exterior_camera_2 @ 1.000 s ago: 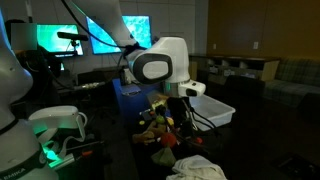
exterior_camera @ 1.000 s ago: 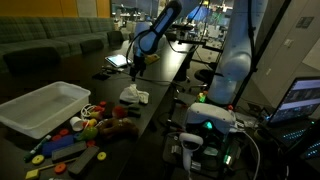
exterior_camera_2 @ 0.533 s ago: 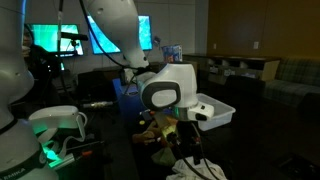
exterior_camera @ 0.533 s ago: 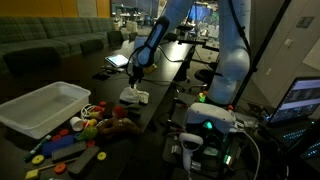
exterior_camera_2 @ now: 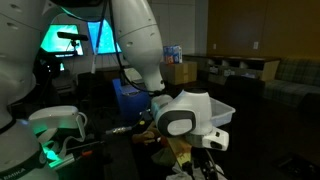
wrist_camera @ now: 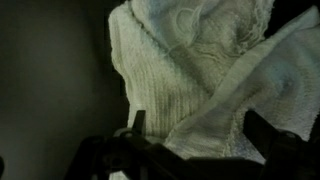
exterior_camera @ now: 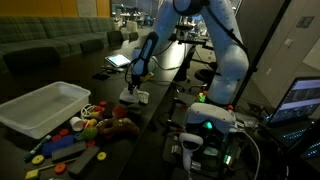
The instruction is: Use the towel to push all contents to the left
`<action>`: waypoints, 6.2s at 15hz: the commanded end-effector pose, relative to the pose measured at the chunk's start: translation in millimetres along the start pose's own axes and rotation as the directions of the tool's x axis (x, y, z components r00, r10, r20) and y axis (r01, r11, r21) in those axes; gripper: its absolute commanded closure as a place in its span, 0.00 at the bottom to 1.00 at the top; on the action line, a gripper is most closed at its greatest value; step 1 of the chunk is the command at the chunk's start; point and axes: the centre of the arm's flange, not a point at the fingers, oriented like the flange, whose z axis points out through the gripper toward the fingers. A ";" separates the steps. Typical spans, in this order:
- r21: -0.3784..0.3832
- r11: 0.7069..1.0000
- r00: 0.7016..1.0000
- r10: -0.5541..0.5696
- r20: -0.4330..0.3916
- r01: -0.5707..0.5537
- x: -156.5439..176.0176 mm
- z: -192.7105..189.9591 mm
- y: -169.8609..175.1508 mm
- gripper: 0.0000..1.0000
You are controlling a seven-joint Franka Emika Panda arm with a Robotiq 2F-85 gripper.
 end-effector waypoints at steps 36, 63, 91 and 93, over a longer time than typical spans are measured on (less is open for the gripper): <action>-0.001 0.992 0.989 -0.129 0.066 0.129 32.1 -3.8 -51.8 0.99; 0.144 0.900 0.842 -0.436 0.319 0.411 -19.5 35.9 -233.9 0.99; 0.228 0.930 0.892 -0.349 0.287 0.290 -8.4 19.4 -296.3 0.99; 0.203 0.940 0.902 -0.324 0.285 0.273 -7.1 15.2 -276.2 0.99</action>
